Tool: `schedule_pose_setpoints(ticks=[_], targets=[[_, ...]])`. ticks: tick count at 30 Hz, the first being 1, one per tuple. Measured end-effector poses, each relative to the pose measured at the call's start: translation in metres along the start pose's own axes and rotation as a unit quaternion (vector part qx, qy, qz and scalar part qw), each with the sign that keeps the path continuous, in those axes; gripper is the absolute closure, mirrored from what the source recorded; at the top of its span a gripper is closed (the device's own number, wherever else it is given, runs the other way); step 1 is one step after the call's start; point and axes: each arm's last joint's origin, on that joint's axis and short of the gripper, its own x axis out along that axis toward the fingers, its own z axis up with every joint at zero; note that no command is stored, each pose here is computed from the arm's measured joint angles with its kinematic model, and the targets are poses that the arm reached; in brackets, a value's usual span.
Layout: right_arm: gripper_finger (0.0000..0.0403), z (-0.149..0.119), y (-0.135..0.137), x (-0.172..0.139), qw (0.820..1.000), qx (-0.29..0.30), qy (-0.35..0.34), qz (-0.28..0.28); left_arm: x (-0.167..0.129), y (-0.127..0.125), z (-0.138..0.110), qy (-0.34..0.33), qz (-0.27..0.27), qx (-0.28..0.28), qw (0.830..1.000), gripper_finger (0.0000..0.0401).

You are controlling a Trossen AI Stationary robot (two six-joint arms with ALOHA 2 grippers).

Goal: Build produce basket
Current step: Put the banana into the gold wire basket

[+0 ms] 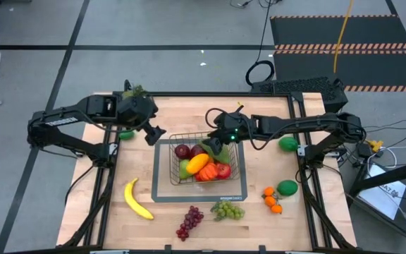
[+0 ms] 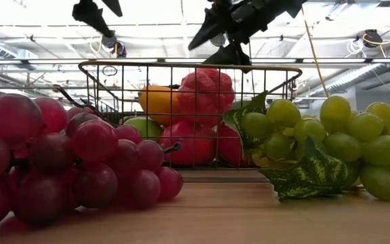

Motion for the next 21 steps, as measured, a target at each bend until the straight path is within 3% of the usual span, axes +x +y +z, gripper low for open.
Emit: schedule_pose_setpoints(ticks=[5,12,16,21], targets=[[0.0157,0.016,0.006,-0.02,0.998,-0.003,-0.039,0.051,0.019,-0.001,-0.018,0.061,0.004,-0.079,0.995,0.0009],[0.0156,0.034,0.007,-0.066,0.991,-0.069,-0.073,0.091,0.04,-0.018,-0.05,0.133,0.004,-0.197,0.971,0.0009],[0.0156,0.038,0.004,-0.09,0.989,-0.09,-0.087,0.084,0.052,-0.026,-0.075,0.198,0.015,-0.283,0.938,0.0009],[0.0156,0.043,0.0,-0.108,0.985,-0.113,-0.105,0.075,0.06,-0.037,-0.105,0.275,0.044,-0.385,0.88,0.0009]])
